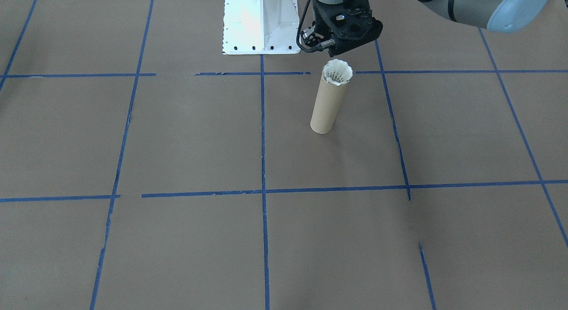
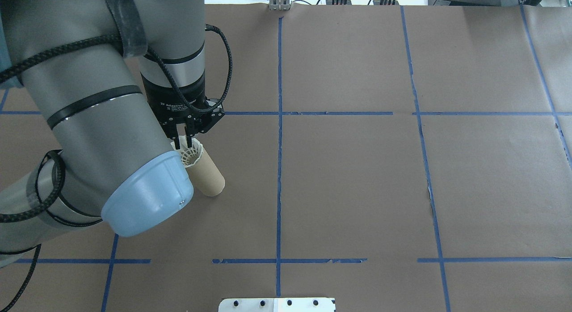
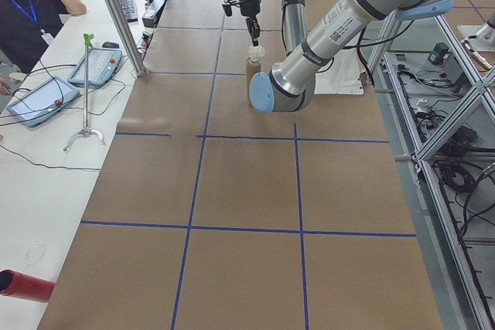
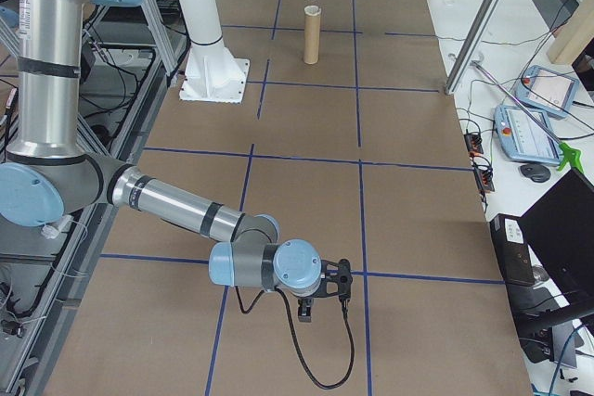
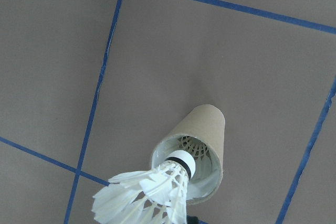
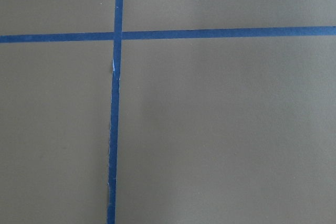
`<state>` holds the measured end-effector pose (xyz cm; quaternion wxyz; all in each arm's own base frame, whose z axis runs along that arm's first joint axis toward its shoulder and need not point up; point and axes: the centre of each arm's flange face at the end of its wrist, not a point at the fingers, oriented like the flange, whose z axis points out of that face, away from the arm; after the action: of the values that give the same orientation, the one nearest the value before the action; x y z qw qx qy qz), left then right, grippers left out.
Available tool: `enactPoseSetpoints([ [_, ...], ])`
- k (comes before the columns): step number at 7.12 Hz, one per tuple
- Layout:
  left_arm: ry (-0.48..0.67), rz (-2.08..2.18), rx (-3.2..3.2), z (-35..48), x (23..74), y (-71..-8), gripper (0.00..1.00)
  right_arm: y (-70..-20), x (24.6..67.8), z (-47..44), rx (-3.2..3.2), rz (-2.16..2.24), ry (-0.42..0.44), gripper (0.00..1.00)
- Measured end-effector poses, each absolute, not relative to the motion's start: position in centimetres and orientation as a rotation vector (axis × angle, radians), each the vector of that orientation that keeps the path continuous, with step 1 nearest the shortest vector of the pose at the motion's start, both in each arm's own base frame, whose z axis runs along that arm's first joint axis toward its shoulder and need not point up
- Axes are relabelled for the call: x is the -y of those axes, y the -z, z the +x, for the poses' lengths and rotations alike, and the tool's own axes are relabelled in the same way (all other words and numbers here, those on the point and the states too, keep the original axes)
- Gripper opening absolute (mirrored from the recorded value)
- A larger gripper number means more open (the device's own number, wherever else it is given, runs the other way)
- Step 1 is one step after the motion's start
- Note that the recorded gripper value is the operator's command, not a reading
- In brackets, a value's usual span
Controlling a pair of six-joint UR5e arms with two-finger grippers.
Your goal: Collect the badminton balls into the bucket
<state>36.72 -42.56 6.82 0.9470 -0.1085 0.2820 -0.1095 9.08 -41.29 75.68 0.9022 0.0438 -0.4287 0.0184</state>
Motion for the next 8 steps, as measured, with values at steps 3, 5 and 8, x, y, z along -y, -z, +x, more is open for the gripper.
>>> enactPoseSetpoints([
  [3, 0.166, -0.149, -0.647, 34.1, 42.6, -7.2, 1.0, -75.7, 41.3, 9.1, 0.887, 0.091, -0.038, 1.0],
  [5, 0.137, -0.002, -0.742, 27.9, 46.5, -9.8, 1.0, -75.7, 41.3, 9.1, 0.887, 0.091, -0.038, 1.0],
  [8, 0.003, 0.166, -0.756, 15.8, 52.3, -20.0, 1.0, -75.7, 41.3, 9.1, 0.887, 0.091, -0.038, 1.0],
])
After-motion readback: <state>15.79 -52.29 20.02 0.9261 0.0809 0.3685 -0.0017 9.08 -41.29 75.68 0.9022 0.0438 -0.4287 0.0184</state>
